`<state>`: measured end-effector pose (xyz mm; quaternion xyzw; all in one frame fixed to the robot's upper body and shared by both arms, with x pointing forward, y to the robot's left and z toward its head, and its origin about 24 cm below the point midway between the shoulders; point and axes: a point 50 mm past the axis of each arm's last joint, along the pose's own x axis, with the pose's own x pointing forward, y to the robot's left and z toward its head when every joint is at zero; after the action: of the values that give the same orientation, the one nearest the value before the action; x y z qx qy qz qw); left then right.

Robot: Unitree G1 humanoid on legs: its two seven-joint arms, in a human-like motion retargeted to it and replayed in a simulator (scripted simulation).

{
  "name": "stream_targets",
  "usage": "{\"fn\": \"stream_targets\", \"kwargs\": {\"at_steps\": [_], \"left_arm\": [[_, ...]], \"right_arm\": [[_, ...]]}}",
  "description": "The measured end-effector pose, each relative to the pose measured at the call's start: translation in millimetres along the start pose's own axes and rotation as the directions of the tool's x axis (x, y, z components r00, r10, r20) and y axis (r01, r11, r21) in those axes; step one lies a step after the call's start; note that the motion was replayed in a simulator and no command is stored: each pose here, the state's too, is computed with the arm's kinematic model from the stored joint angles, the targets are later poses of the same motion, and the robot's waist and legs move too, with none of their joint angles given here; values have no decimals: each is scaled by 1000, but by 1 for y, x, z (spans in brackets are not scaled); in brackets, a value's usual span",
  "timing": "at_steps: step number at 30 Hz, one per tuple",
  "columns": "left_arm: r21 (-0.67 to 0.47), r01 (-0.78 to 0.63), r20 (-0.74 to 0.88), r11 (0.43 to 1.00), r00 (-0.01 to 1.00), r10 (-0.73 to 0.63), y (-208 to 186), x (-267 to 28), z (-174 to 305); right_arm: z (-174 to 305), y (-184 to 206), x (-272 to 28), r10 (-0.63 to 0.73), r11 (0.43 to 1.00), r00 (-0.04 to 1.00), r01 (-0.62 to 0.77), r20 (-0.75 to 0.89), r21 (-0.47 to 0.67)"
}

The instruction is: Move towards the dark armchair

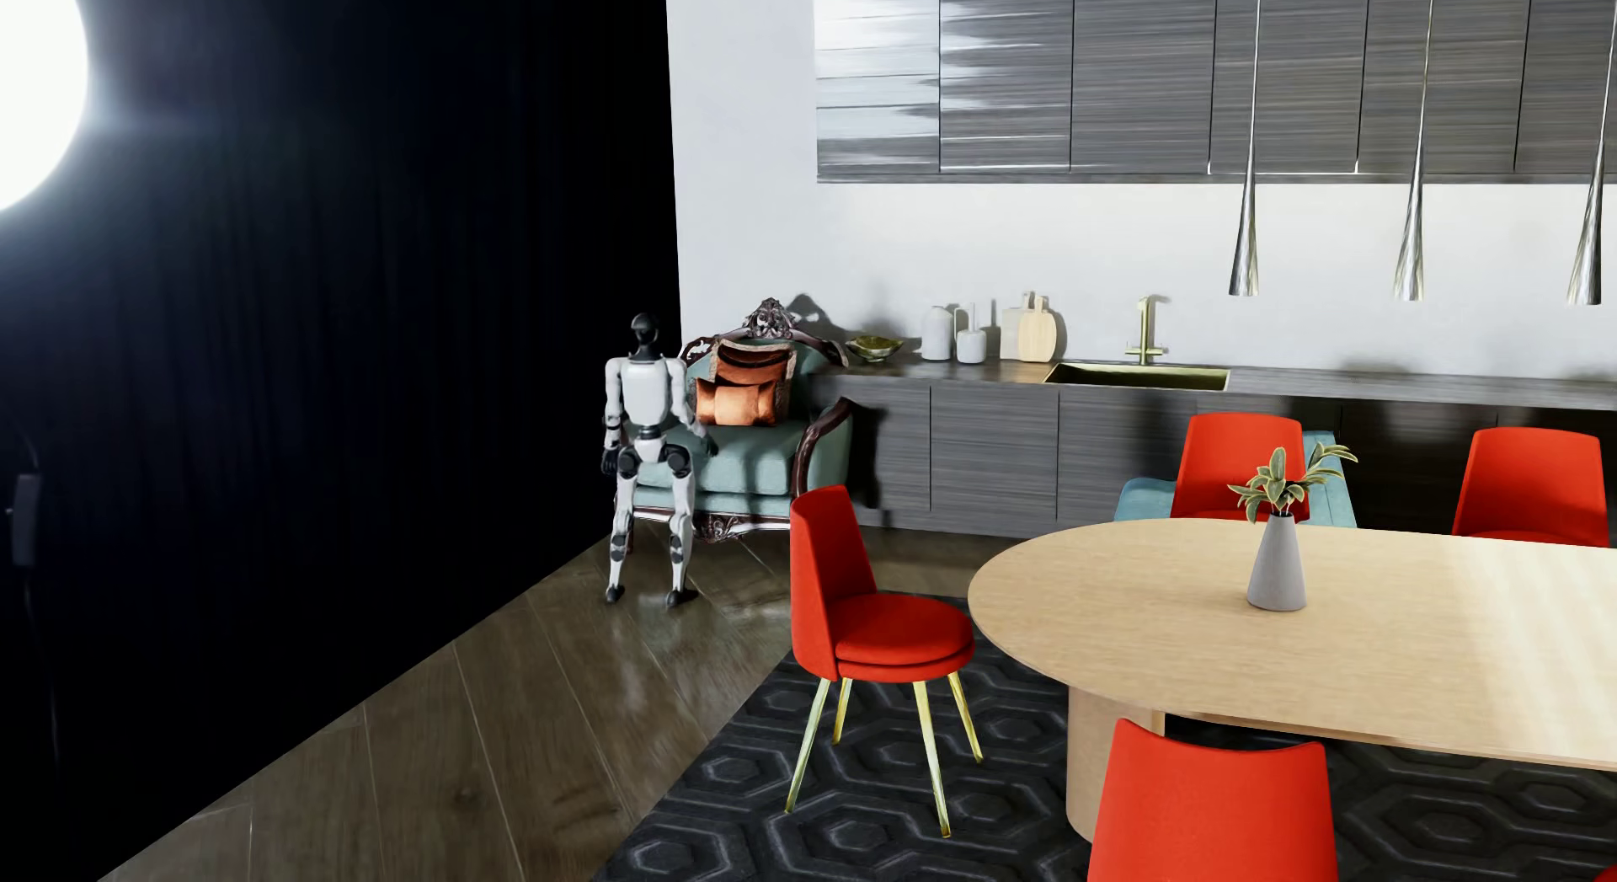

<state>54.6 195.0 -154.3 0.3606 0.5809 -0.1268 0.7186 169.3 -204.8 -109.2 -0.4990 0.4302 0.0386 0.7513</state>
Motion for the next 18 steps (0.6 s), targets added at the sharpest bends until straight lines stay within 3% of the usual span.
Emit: {"fn": "stream_targets", "kwargs": {"at_steps": [2, 4, 6, 9, 12, 14, 18], "left_arm": [[41, -98, 110, 994, 990, 93, 24, 0, 28], [-18, -166, 215, 986, 962, 165, 45, -3, 52], [-78, -209, 310, 975, 924, 223, 62, -9, 75], [-104, -252, 387, 962, 881, 273, 71, -16, 93], [-92, -238, 377, 967, 890, 255, 66, -16, 89], [-95, -215, 310, 972, 921, 234, 57, -11, 74], [-71, -97, 71, 993, 992, 102, 25, 1, 20]], "right_arm": [[-26, 37, -6, 167, 982, 975, -177, -148, -60], [-51, 69, -20, 347, 927, 903, -370, -253, -50], [-67, 87, -34, 428, 888, 859, -458, -281, -49], [-89, 99, -48, 440, 886, 836, -463, -328, 7], [-92, 93, -44, 444, 869, 837, -489, -321, -74], [-79, 77, -31, 398, 884, 877, -445, -269, -144], [-34, 37, -6, 216, 951, 972, -230, -88, -208]]}}
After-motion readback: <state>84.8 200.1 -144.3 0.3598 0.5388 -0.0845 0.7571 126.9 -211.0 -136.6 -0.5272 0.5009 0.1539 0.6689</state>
